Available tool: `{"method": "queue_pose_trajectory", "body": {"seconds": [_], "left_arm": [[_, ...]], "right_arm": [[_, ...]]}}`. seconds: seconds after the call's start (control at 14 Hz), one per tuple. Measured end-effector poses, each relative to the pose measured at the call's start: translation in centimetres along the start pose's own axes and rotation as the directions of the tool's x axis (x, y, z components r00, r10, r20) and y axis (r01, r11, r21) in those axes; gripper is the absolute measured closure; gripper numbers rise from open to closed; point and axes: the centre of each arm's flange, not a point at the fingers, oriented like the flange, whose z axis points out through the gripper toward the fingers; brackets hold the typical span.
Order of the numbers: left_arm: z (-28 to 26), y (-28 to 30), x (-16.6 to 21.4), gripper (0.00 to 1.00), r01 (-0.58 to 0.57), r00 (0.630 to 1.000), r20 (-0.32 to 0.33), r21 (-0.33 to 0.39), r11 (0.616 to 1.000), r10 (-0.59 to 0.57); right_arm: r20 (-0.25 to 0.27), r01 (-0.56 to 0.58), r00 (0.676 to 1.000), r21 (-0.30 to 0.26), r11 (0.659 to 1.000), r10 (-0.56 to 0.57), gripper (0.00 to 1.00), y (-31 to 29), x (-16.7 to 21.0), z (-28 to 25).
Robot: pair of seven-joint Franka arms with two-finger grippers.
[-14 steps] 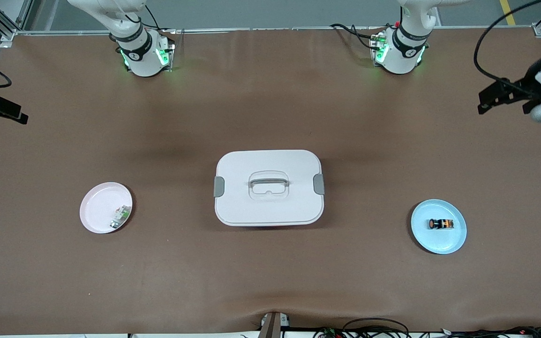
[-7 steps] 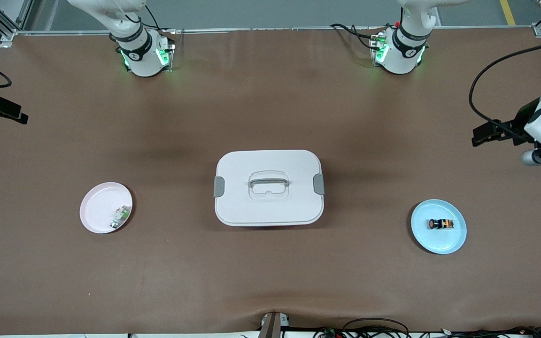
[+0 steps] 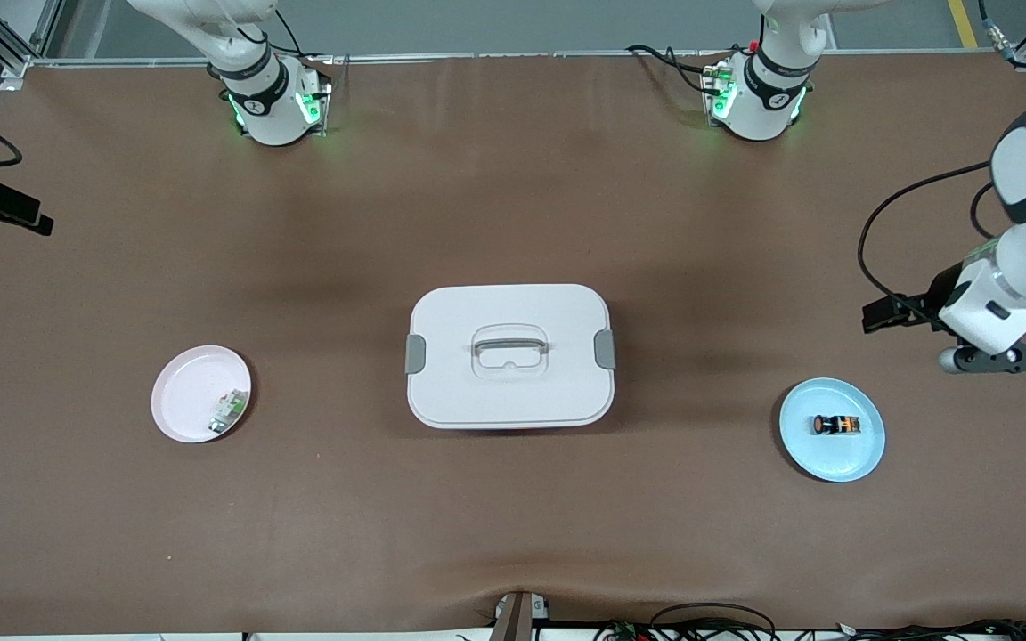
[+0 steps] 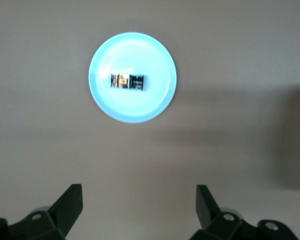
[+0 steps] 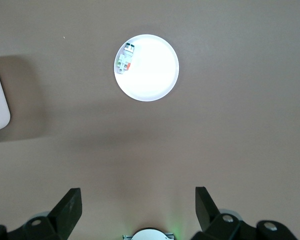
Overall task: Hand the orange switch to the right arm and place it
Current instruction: 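Move the left gripper down over the orange switch on the blue plate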
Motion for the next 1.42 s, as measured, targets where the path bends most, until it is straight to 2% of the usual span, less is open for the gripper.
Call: {"method": "queue_pose_trajectory", "body": {"seconds": [0.21, 0.5, 1.0, 1.42], "left_arm": [[5.0, -0.4, 0.9, 0.00, 0.000, 1.000, 0.000, -0.002, 1.000, 0.000], [10.0, -1.0, 2.6, 0.00, -0.044, 0.999, -0.022, 0.061, 0.997, 0.046], [18.9, -3.1, 4.4, 0.00, -0.059, 0.996, -0.058, 0.043, 0.997, 0.062], [22.4, -3.8, 6.6, 0.00, -0.056, 0.994, -0.088, 0.028, 0.998, 0.058]], "right_arm": [[0.000, 0.000, 1.000, 0.000, 1.000, 0.000, 0.00, 0.0, 0.0, 0.0], [0.000, 0.000, 1.000, 0.000, 1.000, 0.000, 0.00, 0.0, 0.0, 0.0], [0.000, 0.000, 1.000, 0.000, 1.000, 0.000, 0.00, 0.0, 0.0, 0.0], [0.000, 0.000, 1.000, 0.000, 1.000, 0.000, 0.00, 0.0, 0.0, 0.0]]}}
